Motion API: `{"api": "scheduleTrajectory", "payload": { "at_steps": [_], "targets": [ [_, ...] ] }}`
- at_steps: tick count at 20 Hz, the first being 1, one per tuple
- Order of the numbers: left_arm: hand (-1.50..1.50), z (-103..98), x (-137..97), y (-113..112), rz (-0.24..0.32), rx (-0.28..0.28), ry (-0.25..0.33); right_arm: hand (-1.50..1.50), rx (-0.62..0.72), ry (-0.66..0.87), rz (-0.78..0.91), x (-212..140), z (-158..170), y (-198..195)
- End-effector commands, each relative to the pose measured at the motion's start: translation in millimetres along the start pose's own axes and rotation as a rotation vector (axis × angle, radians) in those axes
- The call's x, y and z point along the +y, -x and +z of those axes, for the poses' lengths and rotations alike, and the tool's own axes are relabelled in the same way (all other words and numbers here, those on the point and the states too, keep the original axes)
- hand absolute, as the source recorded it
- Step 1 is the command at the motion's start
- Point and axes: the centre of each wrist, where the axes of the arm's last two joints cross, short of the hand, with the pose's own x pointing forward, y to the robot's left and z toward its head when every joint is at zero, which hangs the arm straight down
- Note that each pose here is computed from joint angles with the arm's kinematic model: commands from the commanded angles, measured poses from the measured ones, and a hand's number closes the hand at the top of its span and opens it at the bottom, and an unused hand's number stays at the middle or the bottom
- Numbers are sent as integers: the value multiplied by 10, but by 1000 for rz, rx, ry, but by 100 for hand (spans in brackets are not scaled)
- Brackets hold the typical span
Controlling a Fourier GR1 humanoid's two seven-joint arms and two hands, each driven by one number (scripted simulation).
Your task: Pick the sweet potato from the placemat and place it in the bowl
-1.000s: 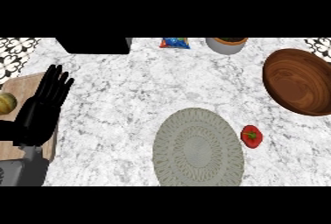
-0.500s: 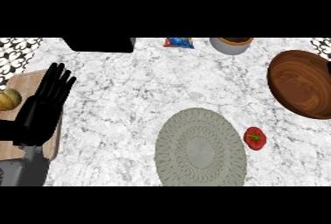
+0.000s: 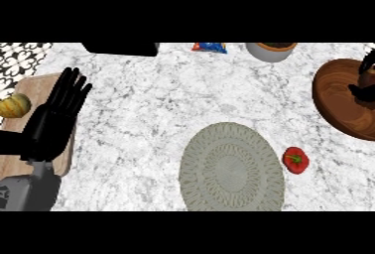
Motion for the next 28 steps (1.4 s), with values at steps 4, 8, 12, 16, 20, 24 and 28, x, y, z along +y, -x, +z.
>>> {"api": "scheduleTrajectory", "payload": {
  "at_steps": [4,8,12,16,20,24,28],
  "targets": [
    [0,70,-42,135,11,-4,-6,-150,-87,-136,-135,155,-6,83],
    [0,-1,-5,0,4,-8,-4,-150,-171,-37,-327,7,40,203],
    [0,-8,-68,-11,10,-9,-4,-150,-190,105,-640,-85,-72,15],
    [0,-8,-40,12,-5,-18,-31,-150,-149,192,-764,-250,105,354],
    [0,15,-19,101,-3,-20,-23,-150,-93,244,-781,-526,329,674],
    [0,62,139,-25,2,-15,-22,-150,-59,277,-791,-782,642,1030],
    [0,-3,81,-57,-3,-13,-32,-150,-25,263,-805,-899,851,1232]
  ]
}}
